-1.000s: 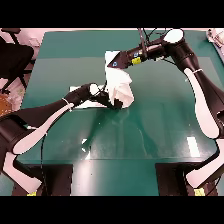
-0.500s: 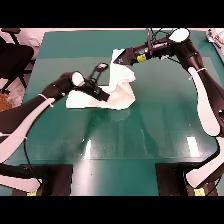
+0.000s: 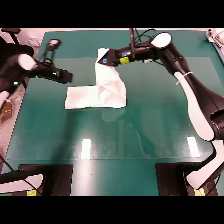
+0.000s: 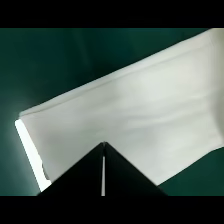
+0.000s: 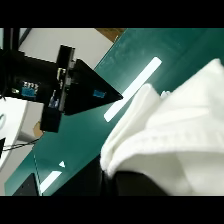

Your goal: Fold the shirts.

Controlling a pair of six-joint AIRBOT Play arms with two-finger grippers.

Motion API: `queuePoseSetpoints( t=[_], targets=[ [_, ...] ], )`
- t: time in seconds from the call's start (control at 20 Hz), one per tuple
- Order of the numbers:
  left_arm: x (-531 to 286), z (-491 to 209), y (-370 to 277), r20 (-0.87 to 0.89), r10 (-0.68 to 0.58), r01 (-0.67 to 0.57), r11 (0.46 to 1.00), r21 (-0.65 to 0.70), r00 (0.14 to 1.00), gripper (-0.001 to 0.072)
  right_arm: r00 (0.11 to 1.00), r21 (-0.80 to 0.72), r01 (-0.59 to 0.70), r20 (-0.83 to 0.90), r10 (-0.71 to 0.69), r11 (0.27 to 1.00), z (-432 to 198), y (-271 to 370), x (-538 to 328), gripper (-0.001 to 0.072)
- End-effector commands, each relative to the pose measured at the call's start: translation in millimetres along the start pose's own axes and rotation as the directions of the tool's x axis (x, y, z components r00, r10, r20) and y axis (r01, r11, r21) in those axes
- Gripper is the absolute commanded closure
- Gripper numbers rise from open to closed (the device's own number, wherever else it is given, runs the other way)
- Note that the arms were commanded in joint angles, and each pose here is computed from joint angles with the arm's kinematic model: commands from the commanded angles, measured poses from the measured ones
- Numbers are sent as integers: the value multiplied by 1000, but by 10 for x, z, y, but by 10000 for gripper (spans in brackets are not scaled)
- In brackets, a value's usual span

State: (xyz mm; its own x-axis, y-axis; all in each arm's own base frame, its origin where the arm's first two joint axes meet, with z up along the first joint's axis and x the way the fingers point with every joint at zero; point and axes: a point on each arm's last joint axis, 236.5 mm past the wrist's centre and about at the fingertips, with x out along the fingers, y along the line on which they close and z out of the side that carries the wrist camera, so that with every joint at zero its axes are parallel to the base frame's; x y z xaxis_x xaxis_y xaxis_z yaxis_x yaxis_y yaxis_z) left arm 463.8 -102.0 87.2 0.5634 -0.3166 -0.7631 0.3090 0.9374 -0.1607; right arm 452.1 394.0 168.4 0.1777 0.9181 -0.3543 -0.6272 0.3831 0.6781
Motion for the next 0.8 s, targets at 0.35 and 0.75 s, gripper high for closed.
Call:
queuePoseSetpoints(
  t=[0.35,0.75],
  targets=[
    [-532,-28,425,19,74,-73,997,-39,997,687,997,91,45,51,-50,995,-277,-232,951,691],
    [-530,-69,404,1,65,-65,997,-40,998,687,995,244,26,86,-48,969,-398,-380,1269,686]
  ],
)
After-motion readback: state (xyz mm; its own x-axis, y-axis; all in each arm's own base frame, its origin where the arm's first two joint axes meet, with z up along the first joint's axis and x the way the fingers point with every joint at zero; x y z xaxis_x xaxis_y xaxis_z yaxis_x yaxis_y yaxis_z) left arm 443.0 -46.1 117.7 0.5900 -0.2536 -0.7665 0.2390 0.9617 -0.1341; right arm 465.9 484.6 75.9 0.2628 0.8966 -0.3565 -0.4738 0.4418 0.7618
